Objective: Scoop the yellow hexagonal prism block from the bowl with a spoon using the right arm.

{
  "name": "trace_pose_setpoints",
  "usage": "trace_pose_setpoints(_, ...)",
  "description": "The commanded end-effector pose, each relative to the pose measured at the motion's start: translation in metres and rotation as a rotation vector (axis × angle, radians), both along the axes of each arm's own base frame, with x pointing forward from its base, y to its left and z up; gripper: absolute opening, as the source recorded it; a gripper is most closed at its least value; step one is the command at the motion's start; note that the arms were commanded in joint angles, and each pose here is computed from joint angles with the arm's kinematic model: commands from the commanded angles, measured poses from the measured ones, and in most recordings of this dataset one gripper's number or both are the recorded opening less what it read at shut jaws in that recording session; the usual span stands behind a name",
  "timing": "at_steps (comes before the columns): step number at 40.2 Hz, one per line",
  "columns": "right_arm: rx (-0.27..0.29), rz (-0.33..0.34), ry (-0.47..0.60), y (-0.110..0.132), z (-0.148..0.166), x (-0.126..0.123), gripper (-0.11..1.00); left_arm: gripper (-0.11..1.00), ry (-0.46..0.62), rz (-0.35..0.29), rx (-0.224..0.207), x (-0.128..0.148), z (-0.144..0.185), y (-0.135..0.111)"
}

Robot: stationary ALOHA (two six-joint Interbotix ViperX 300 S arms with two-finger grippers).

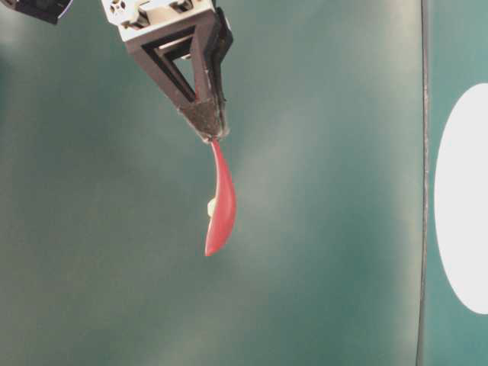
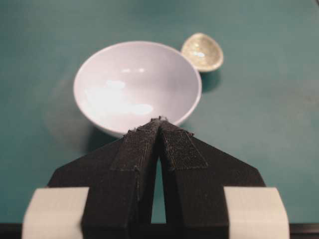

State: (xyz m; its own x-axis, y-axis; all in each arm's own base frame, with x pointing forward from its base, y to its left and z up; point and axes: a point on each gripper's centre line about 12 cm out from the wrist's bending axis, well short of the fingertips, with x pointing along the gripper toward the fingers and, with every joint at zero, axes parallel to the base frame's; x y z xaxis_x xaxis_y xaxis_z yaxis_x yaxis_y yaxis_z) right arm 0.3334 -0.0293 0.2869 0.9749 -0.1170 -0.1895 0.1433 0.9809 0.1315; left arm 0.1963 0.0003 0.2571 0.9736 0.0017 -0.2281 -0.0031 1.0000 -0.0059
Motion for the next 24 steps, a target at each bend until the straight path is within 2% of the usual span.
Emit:
trace_pose_setpoints(1,-0.002,-0.001,-0.040,0.0003,0.0117,-0.0009,0.24,0.00,-0.025,0.001,0.003,0.0026,0.0083,0.0003)
trace_pose_setpoints(24,-0.002,0.000,-0.035,0.0004,0.0112,-0.0010,0.24,0.00,-0.025,0.000,0.002,0.0026,0.0083,0.0000)
